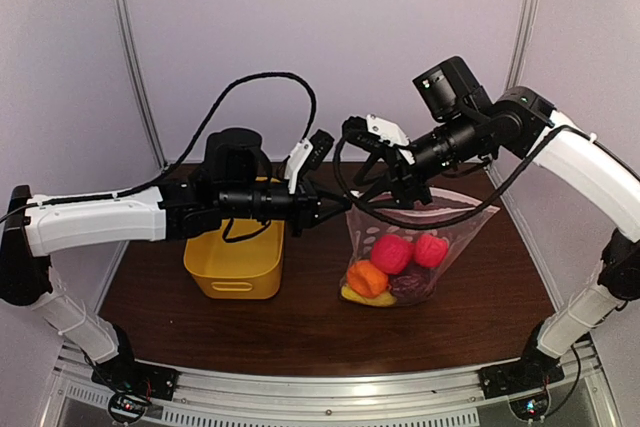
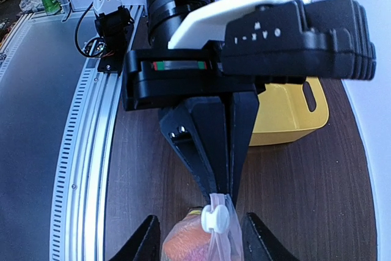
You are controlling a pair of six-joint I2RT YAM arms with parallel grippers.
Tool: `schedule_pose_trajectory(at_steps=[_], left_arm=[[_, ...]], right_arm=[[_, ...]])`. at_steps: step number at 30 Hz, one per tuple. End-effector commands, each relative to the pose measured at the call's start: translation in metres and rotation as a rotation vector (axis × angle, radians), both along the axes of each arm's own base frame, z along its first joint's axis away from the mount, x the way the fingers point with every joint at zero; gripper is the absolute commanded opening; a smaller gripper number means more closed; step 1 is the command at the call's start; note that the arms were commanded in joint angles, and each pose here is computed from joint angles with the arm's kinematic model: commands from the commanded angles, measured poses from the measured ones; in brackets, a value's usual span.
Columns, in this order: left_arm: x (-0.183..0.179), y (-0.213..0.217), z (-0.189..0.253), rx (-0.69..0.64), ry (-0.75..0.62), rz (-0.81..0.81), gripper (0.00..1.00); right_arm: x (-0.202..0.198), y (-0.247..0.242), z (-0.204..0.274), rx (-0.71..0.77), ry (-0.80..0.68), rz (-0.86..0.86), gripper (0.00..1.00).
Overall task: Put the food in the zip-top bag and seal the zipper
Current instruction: Hold the zipper from the zipper food storage bag.
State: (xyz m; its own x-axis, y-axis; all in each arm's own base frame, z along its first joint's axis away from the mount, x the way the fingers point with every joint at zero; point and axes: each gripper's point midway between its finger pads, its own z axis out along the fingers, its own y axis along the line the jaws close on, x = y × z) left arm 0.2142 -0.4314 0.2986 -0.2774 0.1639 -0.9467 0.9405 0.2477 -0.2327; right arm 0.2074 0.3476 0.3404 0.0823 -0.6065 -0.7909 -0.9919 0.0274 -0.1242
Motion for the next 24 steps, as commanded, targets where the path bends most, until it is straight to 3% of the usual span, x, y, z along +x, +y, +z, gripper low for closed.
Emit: schedule_pose_trajectory(at_steps=[1, 7, 11, 18, 24], left_arm=[[0.001, -0.003, 0.022, -0.055, -0.022, -0.014, 0.00], [-0.001, -0.002, 0.023, -0.055, -0.024, -0.016, 0.00], [-0.002, -0.001, 0.023, -0.055, -0.023, -0.019, 0.00], [-0.002, -0.002, 0.023, -0.054, -0.020, -0.025, 0.00], [-0.003, -0.001, 0.025, -0.059, -0.024, -0.027, 0.00]], right_arm=[[0.005, 0.006, 0.011, 0.009, -0.035, -0.041, 0.44], [0.016, 0.006, 0.007, -0.010, -0.057, -0.096, 0.32], [0.017, 0.006, 0.003, -0.020, -0.052, -0.095, 0.32], [0.001, 0.008, -0.004, -0.035, -0.024, -0.011, 0.42], [0.014, 0.009, -0.014, -0.074, -0.050, -0.063, 0.34]])
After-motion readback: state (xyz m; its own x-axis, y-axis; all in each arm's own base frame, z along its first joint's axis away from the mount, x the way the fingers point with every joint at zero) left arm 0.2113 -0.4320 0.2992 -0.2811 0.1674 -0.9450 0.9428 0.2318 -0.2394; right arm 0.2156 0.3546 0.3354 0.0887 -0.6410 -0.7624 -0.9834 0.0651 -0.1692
